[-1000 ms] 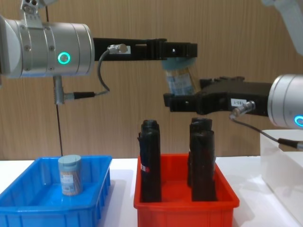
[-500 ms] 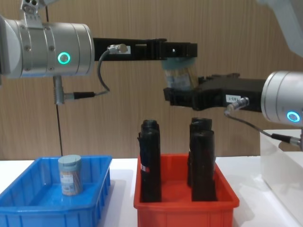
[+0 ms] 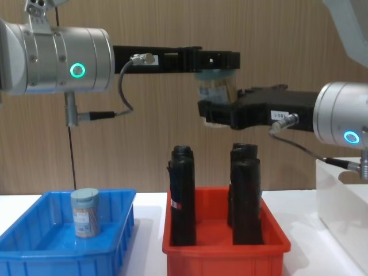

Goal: Pick the cotton swabs from the blue box and place them into the white box.

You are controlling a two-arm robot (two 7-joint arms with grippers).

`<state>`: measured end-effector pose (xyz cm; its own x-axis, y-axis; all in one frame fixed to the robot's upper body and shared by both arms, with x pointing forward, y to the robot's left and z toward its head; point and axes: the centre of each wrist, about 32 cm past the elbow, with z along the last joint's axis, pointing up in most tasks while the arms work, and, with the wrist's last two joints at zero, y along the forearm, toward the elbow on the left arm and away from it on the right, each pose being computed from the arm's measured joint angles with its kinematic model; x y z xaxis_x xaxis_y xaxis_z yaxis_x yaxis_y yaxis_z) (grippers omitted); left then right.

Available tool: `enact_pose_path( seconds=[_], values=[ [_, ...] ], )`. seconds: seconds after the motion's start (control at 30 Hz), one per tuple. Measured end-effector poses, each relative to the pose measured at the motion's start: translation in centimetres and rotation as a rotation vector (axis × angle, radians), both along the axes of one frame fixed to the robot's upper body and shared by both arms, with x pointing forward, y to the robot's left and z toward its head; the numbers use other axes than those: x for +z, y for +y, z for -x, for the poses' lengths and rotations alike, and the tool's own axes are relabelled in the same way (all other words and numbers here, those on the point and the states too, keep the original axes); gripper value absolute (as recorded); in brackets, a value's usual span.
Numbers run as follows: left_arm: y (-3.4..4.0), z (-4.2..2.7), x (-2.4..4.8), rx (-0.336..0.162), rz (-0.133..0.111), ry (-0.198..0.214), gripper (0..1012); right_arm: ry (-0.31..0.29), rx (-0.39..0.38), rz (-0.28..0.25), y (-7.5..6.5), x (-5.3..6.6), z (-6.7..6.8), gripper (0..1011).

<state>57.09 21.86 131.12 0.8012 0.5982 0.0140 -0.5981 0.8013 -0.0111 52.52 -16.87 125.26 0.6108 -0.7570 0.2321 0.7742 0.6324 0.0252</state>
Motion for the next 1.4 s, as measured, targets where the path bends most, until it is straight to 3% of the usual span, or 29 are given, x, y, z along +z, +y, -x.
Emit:
enact_pose_path(
  seconds=[0.23,0.4,0.97,1.4],
  values=[
    [-0.02,0.0,-0.01,-0.002,-0.001,0.002,907,-0.007,0.002,-0.002,0.1,0.1,-0.1,621],
    [-0.02,0.0,-0.01,-0.002,-0.001,0.002,1003,-0.009,0.003,-0.003,0.1,0.1,-0.1,621],
    [-0.01,0.0,0.0,-0.001,0.0,0.001,1003,0.008,-0.011,-0.006,-0.2,-0.5,0.2,621],
    [-0.01,0.0,0.0,-0.001,0.0,0.001,1003,0.062,-0.112,-0.018,-2.6,-2.3,0.5,621]
  ],
)
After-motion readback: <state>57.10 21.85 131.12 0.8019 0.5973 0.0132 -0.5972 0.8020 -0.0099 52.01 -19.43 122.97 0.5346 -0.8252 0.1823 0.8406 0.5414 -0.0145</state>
